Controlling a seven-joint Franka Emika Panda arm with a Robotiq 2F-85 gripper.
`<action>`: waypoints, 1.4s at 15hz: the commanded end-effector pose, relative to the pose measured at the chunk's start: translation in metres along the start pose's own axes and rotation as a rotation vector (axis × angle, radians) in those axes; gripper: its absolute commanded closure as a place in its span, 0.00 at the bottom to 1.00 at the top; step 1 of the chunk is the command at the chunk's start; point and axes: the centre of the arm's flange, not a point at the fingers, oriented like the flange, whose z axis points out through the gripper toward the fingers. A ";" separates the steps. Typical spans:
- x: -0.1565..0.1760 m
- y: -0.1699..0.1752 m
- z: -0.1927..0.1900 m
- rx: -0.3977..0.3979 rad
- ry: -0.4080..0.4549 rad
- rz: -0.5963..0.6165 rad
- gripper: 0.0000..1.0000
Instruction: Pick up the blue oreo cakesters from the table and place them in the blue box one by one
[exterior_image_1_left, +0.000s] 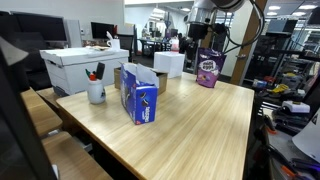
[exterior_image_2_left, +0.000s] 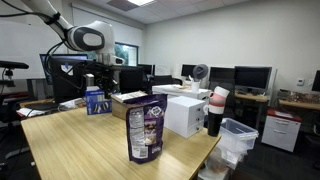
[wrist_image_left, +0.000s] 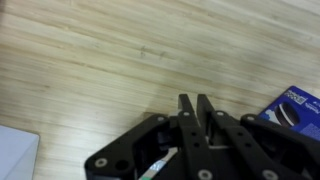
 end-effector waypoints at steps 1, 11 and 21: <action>-0.005 0.005 -0.004 0.022 0.015 0.021 0.83; -0.010 0.010 -0.011 0.041 0.034 0.049 0.62; -0.010 0.010 -0.011 0.041 0.034 0.050 0.62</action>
